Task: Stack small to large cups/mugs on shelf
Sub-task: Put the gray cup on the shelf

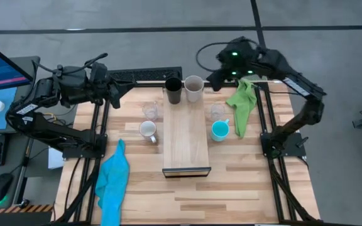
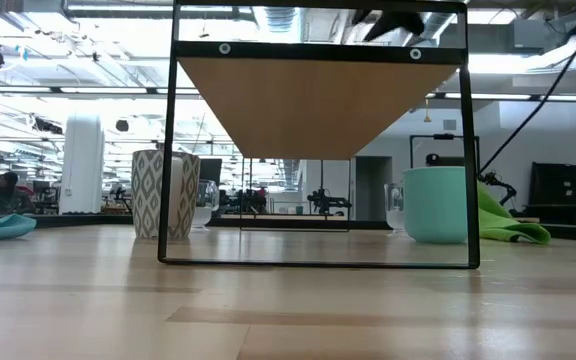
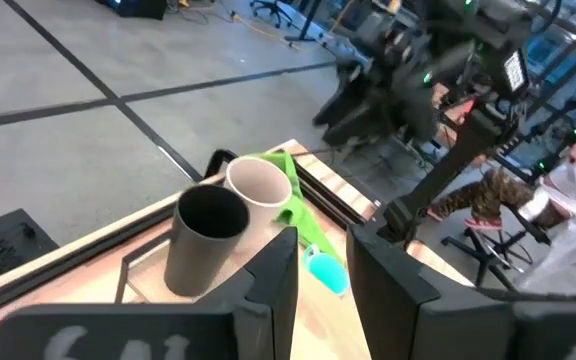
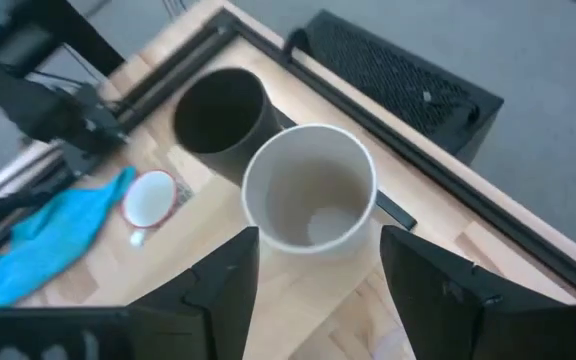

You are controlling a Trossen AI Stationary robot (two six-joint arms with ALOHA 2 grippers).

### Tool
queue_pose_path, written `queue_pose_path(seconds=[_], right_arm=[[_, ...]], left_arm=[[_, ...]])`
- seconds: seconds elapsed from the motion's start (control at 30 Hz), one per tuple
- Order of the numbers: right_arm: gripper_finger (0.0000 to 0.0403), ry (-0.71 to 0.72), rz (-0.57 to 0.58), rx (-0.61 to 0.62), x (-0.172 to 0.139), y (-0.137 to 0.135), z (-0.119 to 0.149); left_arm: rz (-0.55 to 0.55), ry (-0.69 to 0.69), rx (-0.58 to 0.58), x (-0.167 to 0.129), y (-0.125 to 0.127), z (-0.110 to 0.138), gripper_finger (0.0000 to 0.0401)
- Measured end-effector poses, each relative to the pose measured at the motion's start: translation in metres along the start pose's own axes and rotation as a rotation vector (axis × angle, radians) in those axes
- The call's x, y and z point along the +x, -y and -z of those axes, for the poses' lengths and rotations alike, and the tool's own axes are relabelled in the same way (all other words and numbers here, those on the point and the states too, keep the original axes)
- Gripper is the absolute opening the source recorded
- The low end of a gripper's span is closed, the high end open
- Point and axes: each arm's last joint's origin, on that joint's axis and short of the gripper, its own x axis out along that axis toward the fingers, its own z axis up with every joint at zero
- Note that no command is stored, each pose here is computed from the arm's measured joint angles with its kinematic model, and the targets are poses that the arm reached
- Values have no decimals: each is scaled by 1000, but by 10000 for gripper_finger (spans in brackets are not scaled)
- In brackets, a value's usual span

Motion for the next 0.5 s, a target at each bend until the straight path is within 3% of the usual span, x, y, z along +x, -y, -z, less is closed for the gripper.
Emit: queue_pose_path(seconds=[0.13, 0.27, 0.5], right_arm=[[230, 21, -42, -17, -32, -11, 13], [230, 31, -89, -46, -44, -33, 24], [230, -13, -137, -173, -1, -88, 33]], left_arm=[[23, -53, 3, 0, -1, 3, 80], [17, -101, -13, 0, -2, 7, 80], [-7, -256, -41, -2, -8, 19, 80]])
